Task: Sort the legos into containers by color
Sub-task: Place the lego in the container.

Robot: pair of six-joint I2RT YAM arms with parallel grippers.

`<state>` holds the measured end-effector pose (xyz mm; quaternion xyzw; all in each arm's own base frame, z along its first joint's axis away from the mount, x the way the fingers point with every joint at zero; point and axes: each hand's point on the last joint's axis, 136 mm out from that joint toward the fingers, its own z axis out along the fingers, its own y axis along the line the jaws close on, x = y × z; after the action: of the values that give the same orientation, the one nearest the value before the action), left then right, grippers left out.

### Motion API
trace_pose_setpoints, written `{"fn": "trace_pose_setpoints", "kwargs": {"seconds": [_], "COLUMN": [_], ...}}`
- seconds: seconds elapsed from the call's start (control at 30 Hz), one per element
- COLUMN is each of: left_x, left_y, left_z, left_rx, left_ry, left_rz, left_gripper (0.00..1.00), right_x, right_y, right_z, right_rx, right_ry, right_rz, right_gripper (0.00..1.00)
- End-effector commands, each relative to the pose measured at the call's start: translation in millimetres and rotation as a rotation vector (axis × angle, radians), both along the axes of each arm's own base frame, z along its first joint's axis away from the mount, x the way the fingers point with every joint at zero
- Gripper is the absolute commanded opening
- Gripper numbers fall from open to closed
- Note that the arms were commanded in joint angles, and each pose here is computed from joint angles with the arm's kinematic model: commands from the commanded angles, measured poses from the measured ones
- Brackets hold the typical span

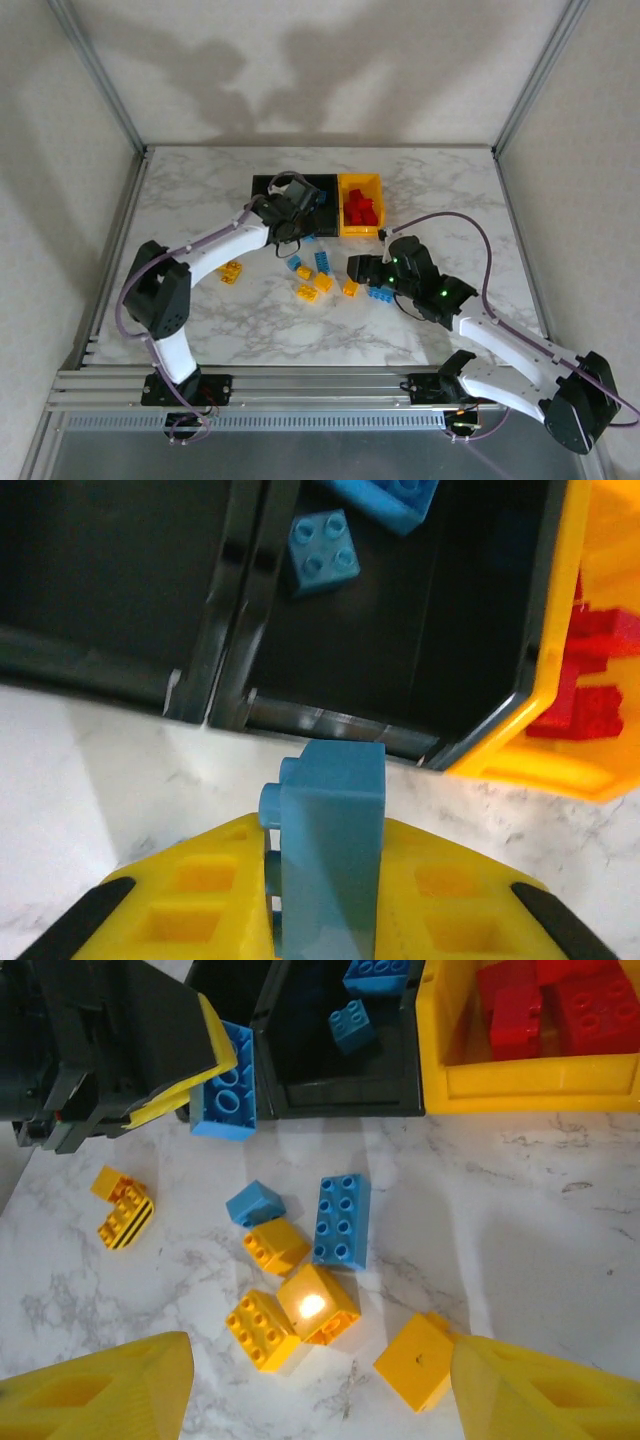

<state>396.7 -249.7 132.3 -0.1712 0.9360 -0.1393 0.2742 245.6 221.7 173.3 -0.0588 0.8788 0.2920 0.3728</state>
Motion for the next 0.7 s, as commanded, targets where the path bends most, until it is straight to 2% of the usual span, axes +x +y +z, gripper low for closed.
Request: {"fn": "trace_pose_setpoints", "kwargs": {"seconds": [0.0,0.2,0.4,0.53,0.6,0.67], "left_x": [26.3,66.5,86.4,90.9,91.9,92.9], "left_y": [-0.9,-21.0,-26.4,-26.4,-24.9,-26.0], "left_z": [0.5,-15.4,-38.5,-41.7,-39.8,-37.0], "left_rx": [0.038,0.055,0.083,0.098,0.106,0.098], "left_ry": [-0.019,-0.017,0.009,0.007,0.002,-0.003], "left_rz": [-0.007,-0.004,0.010,0.011,0.016,0.014], "left_gripper": [0.16,0.16,0.19,0.27,0.36,0.39], "right_x": [15.2,13.4,8.8,7.3,7.4,7.7], "right_y": [2.5,6.9,-1.2,-4.7,-6.9,-8.1], "right_z": [8.7,2.0,4.9,11.0,9.2,7.5], "right_rx": [0.035,0.048,0.044,0.043,0.032,0.022], "right_ry": [-0.026,-0.002,-0.004,-0.020,-0.017,-0.013], "right_rz": [-0.055,-0.040,-0.058,-0.063,-0.070,-0.074], "right_gripper": [0.69,0.68,0.69,0.69,0.69,0.69]}}
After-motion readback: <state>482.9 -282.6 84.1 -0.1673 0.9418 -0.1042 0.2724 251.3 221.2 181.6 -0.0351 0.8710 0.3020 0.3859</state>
